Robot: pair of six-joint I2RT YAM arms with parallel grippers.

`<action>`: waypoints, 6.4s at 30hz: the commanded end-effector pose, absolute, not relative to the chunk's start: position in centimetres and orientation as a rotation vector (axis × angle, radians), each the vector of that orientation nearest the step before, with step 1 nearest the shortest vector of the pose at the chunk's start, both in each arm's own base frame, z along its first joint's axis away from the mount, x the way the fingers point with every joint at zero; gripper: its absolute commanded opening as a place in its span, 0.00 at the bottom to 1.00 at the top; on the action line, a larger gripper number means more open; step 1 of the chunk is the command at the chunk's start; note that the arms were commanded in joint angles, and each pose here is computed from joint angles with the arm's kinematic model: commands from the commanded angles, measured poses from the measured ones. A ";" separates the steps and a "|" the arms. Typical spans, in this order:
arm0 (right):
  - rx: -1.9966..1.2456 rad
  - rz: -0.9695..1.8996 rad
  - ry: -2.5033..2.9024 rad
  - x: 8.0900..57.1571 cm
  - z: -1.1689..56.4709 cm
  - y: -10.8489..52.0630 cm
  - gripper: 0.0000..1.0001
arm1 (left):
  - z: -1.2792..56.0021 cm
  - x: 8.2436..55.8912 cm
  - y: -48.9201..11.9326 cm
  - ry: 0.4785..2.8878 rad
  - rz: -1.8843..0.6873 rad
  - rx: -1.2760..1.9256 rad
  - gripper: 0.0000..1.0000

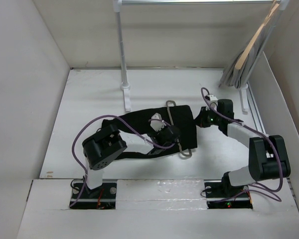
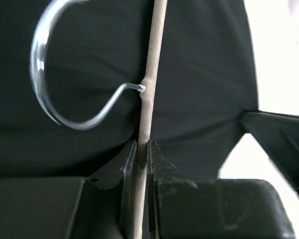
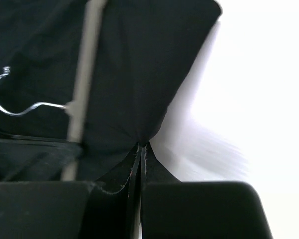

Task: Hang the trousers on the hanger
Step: Place the trousers on the hanger, then place the hanger at the clothesline.

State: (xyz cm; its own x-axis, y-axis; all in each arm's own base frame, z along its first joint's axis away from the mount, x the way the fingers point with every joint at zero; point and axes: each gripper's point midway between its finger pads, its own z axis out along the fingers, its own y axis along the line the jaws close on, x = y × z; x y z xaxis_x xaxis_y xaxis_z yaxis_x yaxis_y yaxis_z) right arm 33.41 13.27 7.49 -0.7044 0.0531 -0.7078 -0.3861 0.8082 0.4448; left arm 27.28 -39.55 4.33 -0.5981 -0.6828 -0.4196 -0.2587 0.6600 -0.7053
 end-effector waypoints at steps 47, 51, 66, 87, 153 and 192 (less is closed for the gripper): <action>-0.110 0.580 2.336 35.7 4.4 7.0 0.01 | 18.7 28.4 -29.7 1.997 -0.231 -0.244 0.00; -0.182 0.609 2.276 34.8 8.8 8.2 0.42 | 22.9 28.6 -30.5 1.978 -0.271 -0.195 0.00; -0.382 0.947 1.812 24.1 32.1 16.5 0.53 | 37.1 28.5 -34.4 1.828 -0.494 -0.085 0.00; -0.383 1.407 1.581 18.8 37.2 28.0 0.73 | 36.3 28.1 -37.3 1.773 -0.613 -0.117 0.00; -0.240 0.961 1.201 42.4 55.1 11.0 0.00 | 41.8 21.9 -30.0 1.759 -0.950 -0.079 0.67; -0.120 0.825 1.293 43.7 51.6 3.5 0.88 | 37.7 23.7 -30.5 1.839 -0.760 -0.060 0.83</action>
